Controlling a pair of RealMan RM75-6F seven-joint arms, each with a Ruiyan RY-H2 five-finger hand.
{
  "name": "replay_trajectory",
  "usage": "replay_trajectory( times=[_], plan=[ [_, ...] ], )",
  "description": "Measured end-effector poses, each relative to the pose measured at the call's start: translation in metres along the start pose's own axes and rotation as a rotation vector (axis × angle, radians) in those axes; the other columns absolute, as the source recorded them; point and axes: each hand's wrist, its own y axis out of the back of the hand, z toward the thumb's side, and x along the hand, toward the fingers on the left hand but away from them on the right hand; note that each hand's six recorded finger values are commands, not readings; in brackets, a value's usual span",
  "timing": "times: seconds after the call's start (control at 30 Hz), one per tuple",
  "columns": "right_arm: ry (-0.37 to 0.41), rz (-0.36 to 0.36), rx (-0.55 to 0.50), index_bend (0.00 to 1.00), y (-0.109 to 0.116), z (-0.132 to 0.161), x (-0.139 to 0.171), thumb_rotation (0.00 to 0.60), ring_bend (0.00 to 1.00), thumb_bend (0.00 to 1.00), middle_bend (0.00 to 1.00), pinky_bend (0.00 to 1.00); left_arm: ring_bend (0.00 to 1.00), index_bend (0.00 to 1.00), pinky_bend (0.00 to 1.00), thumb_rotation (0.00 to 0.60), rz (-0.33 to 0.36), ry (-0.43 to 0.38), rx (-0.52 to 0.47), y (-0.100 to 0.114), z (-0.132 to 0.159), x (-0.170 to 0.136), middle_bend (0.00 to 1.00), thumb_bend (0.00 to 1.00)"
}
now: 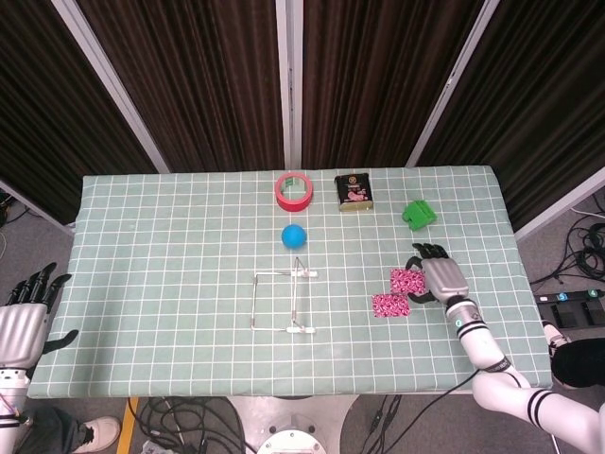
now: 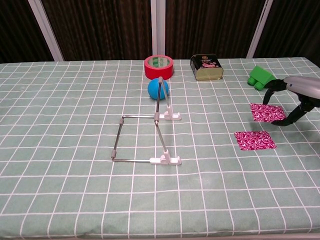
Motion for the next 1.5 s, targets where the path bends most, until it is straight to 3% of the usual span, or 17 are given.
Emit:
replay_trajectory(
  times=[0.17,0.37,1.5],
  plan=[
    [0.08,0.073,0.045,0.4,-0.017,0.018,0.003,0.532,0.0,0.14,0.06,0.0,0.13,0.22,0.19,0.6,-0.004,0.004,0.005,0.0,-0.001,-0.001,0.16,0.08],
    [0.103,0.092,0.067,0.4,-0.028,0.022,0.002,0.534,0.0,0.14,0.06,0.0,0.13,0.22,0.19,0.6,-0.006,0.009,0.006,0.0,-0.003,-0.003,0.16,0.08],
    [0.101,0.104,0.125,0.31,-0.039,0.019,0.006,0.485,0.0,0.13,0.06,0.0,0.13,0.22,0.19,0.6,-0.017,0.006,-0.013,-0.004,-0.003,-0.003,0.16,0.08]
  ],
)
